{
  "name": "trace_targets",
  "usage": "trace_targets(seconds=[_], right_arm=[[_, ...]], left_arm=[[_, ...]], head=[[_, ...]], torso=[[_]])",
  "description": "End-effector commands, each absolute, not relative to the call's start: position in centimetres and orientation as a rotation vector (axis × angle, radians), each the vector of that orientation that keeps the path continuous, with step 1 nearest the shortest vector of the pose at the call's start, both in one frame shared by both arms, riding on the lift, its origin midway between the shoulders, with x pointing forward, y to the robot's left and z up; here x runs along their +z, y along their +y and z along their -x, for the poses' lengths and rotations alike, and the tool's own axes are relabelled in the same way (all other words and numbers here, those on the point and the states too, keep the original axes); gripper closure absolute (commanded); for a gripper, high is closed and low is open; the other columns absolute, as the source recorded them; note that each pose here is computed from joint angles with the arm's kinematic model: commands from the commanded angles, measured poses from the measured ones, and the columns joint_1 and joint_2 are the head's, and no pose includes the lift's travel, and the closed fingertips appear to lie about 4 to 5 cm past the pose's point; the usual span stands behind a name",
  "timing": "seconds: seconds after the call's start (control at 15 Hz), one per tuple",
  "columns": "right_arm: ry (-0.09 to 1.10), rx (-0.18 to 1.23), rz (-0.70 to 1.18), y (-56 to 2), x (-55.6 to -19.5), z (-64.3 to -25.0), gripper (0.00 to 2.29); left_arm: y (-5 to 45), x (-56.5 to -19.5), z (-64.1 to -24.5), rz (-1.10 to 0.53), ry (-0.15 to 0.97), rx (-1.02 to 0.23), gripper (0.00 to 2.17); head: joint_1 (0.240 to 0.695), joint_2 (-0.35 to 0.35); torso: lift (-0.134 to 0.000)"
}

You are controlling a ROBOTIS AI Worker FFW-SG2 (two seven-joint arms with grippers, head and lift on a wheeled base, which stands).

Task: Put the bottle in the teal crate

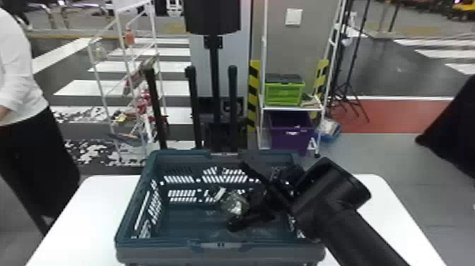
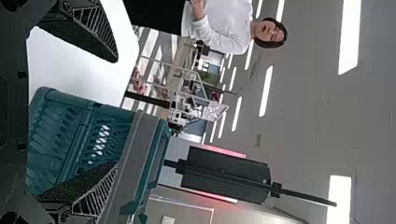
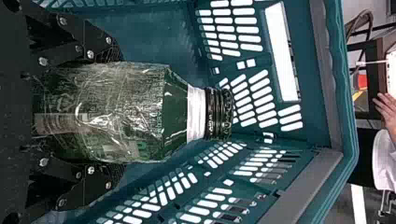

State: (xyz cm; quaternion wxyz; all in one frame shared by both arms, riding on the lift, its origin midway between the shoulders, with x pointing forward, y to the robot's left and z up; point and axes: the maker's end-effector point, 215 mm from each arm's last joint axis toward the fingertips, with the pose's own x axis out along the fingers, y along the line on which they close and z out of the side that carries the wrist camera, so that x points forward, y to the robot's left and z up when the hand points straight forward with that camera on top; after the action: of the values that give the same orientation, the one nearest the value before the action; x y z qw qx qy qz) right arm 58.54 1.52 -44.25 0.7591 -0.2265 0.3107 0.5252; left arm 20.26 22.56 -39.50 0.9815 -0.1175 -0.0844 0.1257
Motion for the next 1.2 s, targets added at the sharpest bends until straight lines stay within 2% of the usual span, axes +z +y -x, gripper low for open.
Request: trace_targets(seconds=[0.0, 0.07, 0.13, 0.2, 0.4, 0.6, 0.73, 0.93, 1.0, 1.13], right_arm=[[0.675, 1.137, 0.477, 2.0, -43.9, -58.7, 1.31], [0.677, 1.135, 0.478, 2.0, -44.0, -58.7, 0.84], [0.68, 1.134, 0.483, 2.0, -44.1, -58.7, 0.14], [0.683, 1.13, 0.485, 2.0, -44.2, -58.7, 0.0], [0.661, 1.124, 0.476, 2.2, -43.6, -59.1, 0.04], [0.614, 1.118, 0.438, 2.9, -40.6, -60.3, 0.05], [0.588, 1.1, 0.402, 3.1, -37.7, -61.0, 0.05], [0.546, 1.045, 0.311, 2.7, -31.4, -62.1, 0.06], [0.516, 1.024, 0.283, 2.5, -28.6, -61.9, 0.07], [0.465, 0.986, 0.229, 1.8, -25.4, -60.1, 0.07]], left_arm=[[22.5, -39.5, -20.3, 0.237, -0.17, 0.251, 0.1], [22.5, -39.5, -20.3, 0.237, -0.171, 0.251, 0.1], [22.5, -39.5, -20.3, 0.237, -0.169, 0.251, 0.1], [22.5, -39.5, -20.3, 0.237, -0.169, 0.251, 0.1], [22.6, -39.5, -20.2, 0.236, -0.171, 0.252, 0.1], [22.7, -39.5, -20.3, 0.234, -0.17, 0.251, 0.1], [22.9, -39.4, -20.3, 0.235, -0.173, 0.255, 0.1], [23.1, -39.4, -20.5, 0.232, -0.169, 0.257, 0.1], [23.2, -39.4, -20.4, 0.232, -0.169, 0.258, 0.1], [23.2, -39.3, -20.4, 0.231, -0.17, 0.257, 0.1]], head=[[0.499, 0.0], [0.499, 0.0], [0.499, 0.0], [0.499, 0.0], [0.499, 0.0], [0.499, 0.0], [0.499, 0.0], [0.499, 0.0], [0.499, 0.0], [0.499, 0.0]], torso=[[0.0], [0.0], [0.0], [0.0], [0.0], [0.0], [0.0], [0.0], [0.0], [0.0]])
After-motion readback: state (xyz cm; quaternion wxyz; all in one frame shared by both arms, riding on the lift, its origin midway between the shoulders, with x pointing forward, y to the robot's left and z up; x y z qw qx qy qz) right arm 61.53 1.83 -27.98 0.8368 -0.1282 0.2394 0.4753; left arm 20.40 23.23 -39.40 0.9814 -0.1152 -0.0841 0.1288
